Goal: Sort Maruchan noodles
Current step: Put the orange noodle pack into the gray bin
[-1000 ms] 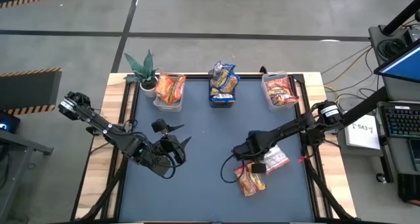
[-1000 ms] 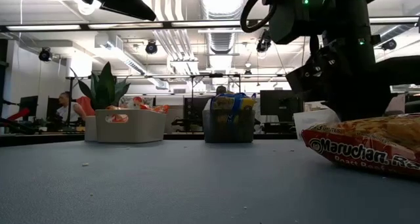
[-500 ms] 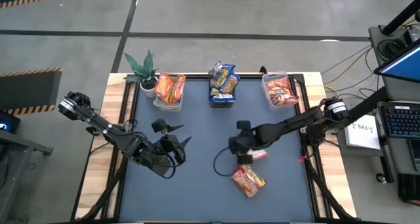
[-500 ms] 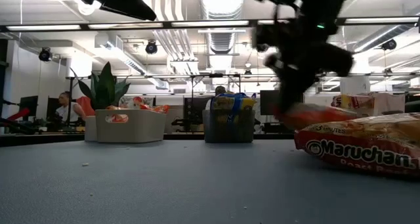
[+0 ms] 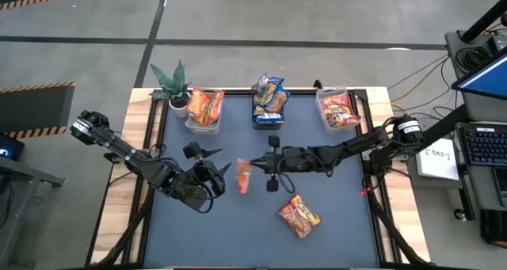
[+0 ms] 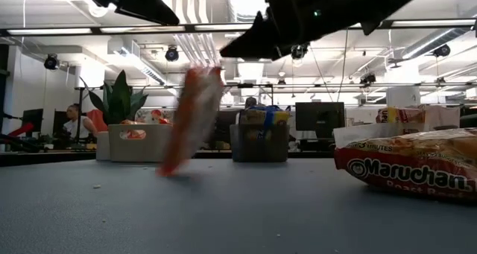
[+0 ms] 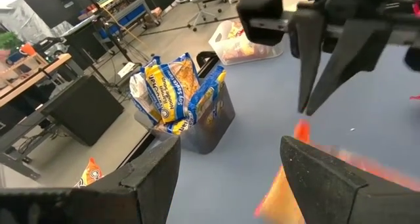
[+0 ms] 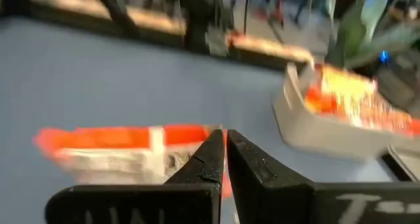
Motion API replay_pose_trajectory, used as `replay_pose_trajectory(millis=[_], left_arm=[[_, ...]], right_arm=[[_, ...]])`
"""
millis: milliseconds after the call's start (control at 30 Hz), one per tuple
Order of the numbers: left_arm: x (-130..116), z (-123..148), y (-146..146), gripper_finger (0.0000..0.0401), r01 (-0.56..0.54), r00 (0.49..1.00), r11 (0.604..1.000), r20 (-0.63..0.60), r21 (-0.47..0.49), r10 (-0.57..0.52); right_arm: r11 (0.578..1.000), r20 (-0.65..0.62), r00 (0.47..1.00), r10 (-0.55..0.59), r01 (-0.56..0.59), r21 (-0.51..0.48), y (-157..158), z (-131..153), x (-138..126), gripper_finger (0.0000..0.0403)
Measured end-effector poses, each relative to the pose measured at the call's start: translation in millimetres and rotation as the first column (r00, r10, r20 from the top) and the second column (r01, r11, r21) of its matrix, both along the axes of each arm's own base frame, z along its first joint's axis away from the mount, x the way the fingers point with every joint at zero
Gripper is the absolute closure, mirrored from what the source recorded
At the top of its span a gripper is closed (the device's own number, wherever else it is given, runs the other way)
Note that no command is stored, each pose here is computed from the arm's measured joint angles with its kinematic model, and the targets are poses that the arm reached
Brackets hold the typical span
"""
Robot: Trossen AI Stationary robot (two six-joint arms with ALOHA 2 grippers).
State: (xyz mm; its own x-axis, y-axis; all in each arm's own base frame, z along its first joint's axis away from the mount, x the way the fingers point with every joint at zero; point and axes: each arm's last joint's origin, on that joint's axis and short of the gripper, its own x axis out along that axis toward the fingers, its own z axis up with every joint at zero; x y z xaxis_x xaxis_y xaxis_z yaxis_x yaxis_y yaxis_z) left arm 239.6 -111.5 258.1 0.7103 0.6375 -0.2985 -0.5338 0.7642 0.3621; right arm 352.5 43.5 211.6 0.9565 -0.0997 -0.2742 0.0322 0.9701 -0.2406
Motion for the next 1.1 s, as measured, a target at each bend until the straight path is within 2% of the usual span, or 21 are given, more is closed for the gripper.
replay_pose_trajectory(millis=[100, 367, 1100], left_arm=[[1, 0, 2, 0.0157, -0.009, 1.000, 1.000, 0.002, -0.003, 0.009], [3, 0, 6, 0.0157, -0.028, 1.000, 1.000, 0.002, -0.003, 0.028], [5, 0, 12, 0.0157, -0.051, 0.999, 0.999, 0.006, -0.005, 0.051]], right_arm=[[1.000, 0.050, 0.999, 0.004, -0.005, 0.009, -2, -3, -3, 0.0394], [0.998, -0.021, 0.999, -0.024, 0.025, 0.059, -6, -27, -16, 0.0394], [0.998, -0.012, 1.000, -0.022, 0.022, 0.058, -6, -27, -16, 0.0394]])
